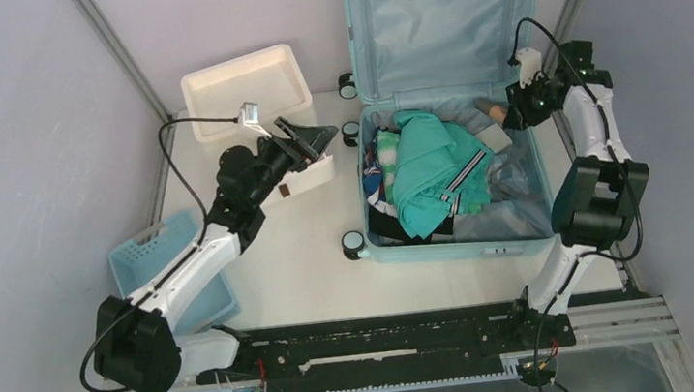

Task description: Open, take out, and arrange the luggage

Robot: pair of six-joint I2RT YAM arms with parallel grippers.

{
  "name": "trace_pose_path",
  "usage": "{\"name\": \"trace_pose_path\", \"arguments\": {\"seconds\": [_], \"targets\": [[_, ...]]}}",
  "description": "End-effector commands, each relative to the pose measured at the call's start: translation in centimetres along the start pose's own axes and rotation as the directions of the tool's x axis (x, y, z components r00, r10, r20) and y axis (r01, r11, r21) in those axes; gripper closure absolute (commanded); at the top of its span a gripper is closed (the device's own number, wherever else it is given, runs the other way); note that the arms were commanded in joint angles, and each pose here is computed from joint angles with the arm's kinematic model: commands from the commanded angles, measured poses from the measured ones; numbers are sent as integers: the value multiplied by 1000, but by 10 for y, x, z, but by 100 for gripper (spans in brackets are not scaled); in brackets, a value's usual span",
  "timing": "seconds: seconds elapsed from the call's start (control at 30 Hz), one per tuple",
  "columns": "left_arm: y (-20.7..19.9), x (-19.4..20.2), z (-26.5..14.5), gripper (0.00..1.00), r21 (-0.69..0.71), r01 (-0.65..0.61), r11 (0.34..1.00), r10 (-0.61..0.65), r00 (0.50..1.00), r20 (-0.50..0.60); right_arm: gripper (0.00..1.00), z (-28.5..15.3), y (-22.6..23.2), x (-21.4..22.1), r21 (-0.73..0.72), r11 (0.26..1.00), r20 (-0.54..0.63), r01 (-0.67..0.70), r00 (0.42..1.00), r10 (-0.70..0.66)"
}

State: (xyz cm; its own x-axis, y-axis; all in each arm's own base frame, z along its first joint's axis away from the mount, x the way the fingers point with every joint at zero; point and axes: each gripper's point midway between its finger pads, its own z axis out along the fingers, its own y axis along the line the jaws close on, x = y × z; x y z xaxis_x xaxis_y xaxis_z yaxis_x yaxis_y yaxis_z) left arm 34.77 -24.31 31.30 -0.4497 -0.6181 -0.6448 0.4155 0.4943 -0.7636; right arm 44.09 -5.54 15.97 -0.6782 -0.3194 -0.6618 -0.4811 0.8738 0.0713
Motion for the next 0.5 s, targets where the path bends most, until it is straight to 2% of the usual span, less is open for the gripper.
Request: {"name": "trace_pose_path", "arguments": {"seconds": [0.0, 0.1, 0.2, 0.3, 0.47], "targets": [[-63, -22, 19, 19, 219, 113, 969, -123, 992, 32, 100, -41, 27, -33, -62, 998, 146, -22, 989, 31], [-76, -13, 37, 18, 259, 175, 950, -183, 983, 6, 100, -66, 44, -51, -121, 992, 223, -45, 972, 71], [-83, -11, 56, 17, 264, 229, 937, -242, 970, 20, 100, -82, 75, -66, -254, 966, 287, -59, 949, 133], [-84, -10, 74, 15, 255, 297, 920, -318, 947, 43, 100, -93, 109, -83, -408, 910, 330, -72, 918, 221], [-93, -4, 104, 10, 271, 371, 889, -394, 918, 37, 100, -101, 166, -104, -594, 804, 352, -19, 893, 281]]}}
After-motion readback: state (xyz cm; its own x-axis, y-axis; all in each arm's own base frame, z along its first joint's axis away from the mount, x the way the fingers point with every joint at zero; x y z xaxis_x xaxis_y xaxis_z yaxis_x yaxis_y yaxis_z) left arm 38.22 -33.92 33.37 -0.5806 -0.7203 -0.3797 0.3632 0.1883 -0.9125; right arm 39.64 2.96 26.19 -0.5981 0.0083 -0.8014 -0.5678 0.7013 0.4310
